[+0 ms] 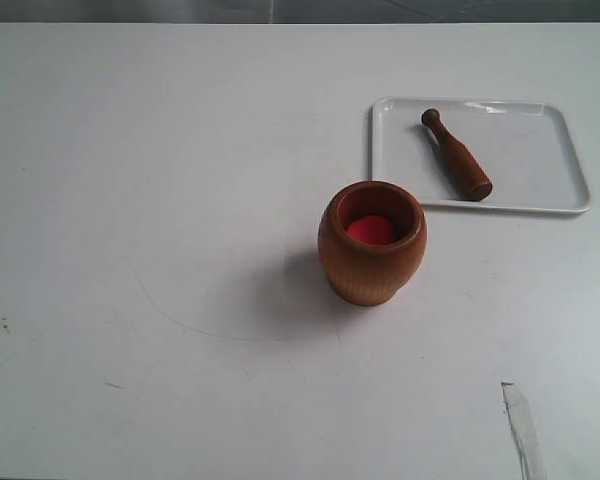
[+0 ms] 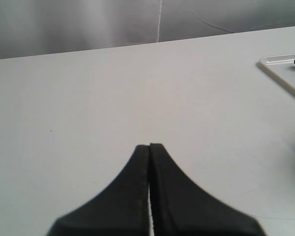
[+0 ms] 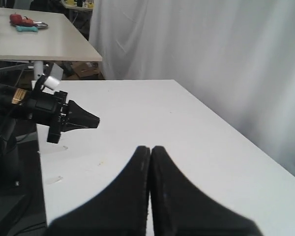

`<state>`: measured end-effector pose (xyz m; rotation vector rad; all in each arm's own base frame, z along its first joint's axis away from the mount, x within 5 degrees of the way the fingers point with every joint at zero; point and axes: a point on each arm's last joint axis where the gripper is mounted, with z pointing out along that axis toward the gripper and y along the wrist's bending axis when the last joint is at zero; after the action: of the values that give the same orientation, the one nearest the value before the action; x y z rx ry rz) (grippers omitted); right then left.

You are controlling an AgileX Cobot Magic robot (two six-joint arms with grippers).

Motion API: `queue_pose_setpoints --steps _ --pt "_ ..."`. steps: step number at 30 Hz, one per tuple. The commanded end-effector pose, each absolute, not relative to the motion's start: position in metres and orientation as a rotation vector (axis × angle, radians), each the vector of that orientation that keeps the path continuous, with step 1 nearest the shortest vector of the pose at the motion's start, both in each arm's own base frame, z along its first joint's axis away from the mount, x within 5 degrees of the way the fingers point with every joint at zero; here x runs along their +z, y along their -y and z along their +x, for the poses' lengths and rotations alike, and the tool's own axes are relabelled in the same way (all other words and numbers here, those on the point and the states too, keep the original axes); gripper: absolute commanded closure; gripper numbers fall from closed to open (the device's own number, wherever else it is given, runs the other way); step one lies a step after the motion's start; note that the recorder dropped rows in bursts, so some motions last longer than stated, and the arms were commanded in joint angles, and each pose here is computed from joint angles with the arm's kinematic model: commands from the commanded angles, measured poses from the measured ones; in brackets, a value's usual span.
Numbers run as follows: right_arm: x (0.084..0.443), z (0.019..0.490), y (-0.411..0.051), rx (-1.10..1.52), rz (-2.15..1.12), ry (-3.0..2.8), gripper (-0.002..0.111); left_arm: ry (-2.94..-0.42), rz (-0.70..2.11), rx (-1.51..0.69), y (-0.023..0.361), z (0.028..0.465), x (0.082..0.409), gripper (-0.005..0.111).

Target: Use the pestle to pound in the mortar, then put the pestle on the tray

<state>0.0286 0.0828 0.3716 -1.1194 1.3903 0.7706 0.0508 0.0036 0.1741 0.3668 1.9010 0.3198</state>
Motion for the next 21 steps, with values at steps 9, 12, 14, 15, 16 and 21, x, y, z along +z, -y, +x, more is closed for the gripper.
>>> queue_pose_setpoints --steps 9,12,14,15,16,21 --pt "0.310 0.075 -0.060 0.516 -0.594 -1.583 0.108 -1.897 0.361 0.302 -0.003 0.051 0.174 0.107" --pt "0.304 0.077 -0.054 0.451 -0.529 -1.572 0.108 -1.897 0.361 0.302 -0.003 0.051 0.174 0.107" --pt "0.303 0.074 -0.050 0.431 -0.501 -1.561 0.108 -1.897 0.361 0.302 -0.003 0.051 0.174 0.107" --pt "0.304 0.071 -0.049 0.424 -0.494 -1.553 0.108 -1.897 0.361 0.302 -0.003 0.051 0.174 0.107" --pt "0.302 0.069 -0.047 0.416 -0.490 -1.551 0.108 -1.897 0.361 0.302 -0.003 0.051 0.174 0.107" --pt "0.291 0.064 -0.035 0.388 -0.337 -1.546 0.108 -1.897 0.361 0.302 -0.003 0.051 0.174 0.107"
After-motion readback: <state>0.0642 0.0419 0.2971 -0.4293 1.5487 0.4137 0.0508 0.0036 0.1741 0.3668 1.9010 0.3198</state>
